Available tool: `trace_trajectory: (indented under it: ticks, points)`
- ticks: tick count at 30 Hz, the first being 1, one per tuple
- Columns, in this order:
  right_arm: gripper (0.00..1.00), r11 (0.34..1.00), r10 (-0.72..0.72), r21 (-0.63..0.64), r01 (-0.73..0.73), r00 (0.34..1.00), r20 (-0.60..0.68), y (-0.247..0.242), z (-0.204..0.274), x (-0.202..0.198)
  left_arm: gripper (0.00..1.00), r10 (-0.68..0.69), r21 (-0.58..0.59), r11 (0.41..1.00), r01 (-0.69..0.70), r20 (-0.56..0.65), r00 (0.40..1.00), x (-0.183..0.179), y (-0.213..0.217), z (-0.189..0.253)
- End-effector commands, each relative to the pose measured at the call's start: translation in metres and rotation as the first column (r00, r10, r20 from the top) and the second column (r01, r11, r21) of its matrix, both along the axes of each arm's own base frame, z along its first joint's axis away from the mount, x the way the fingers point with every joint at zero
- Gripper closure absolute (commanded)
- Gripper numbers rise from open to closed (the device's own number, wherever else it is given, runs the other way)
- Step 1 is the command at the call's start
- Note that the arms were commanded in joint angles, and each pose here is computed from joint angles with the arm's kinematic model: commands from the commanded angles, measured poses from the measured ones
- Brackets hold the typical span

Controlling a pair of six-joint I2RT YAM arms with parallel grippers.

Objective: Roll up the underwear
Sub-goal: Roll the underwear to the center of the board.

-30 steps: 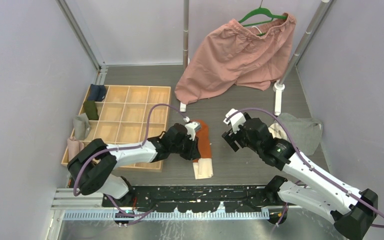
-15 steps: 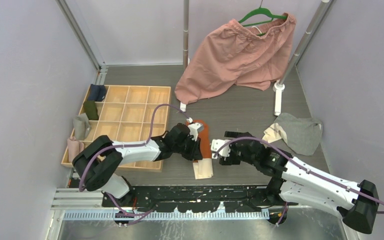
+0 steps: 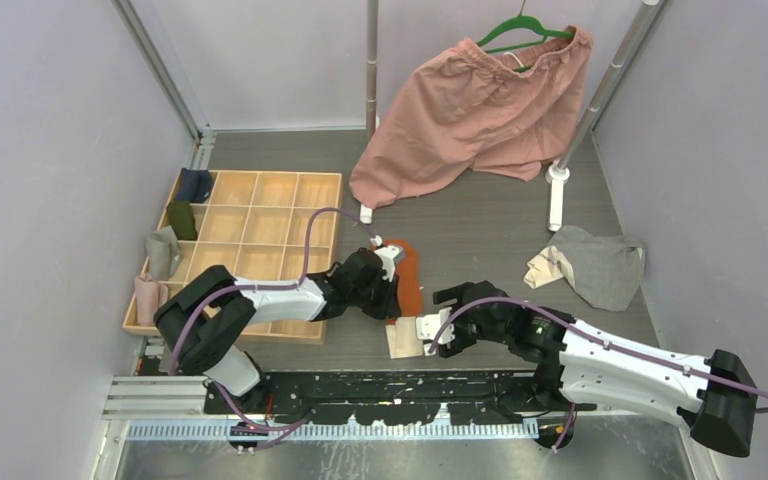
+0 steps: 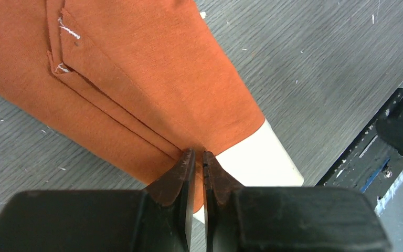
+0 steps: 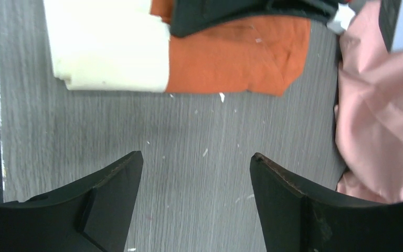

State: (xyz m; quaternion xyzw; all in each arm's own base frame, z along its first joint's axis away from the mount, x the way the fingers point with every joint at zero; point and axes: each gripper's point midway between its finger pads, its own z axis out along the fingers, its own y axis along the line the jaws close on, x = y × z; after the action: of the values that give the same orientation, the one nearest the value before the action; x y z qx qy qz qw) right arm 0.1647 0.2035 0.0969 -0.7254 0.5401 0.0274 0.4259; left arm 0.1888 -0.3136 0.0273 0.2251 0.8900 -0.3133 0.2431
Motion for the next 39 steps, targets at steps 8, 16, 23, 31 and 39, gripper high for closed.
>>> trace_trajectory:
  ticks: [8, 16, 23, 31, 39]
  points:
    - [0.22, 0.972, 0.228, -0.064, -0.224, 0.972, 0.059, 0.035, -0.005, -0.02, 0.89, 0.04, 0.035, 0.999, -0.041, 0.036, 0.999, 0.006, 0.009, -0.011]
    - [0.26, 0.946, 0.292, -0.161, -0.28, 0.955, 0.051, 0.034, -0.024, -0.03, 0.9, 0.108, 0.075, 0.991, -0.111, 0.048, 0.993, 0.022, 0.028, -0.015]
    - [0.26, 0.952, 0.283, -0.146, -0.27, 0.955, 0.083, 0.038, -0.019, -0.027, 0.89, 0.04, -0.09, 0.995, -0.03, 0.105, 0.994, 0.02, 0.006, 0.039]
    - [0.26, 0.954, 0.281, -0.134, -0.268, 0.956, 0.089, 0.039, -0.018, -0.027, 0.88, -0.013, -0.131, 0.991, 0.031, 0.133, 0.991, 0.009, -0.002, 0.048]
    - [0.27, 0.949, 0.301, -0.133, -0.287, 0.949, 0.098, 0.052, -0.019, -0.03, 0.89, -0.014, -0.101, 0.995, 0.02, 0.06, 0.998, 0.005, -0.004, 0.008]
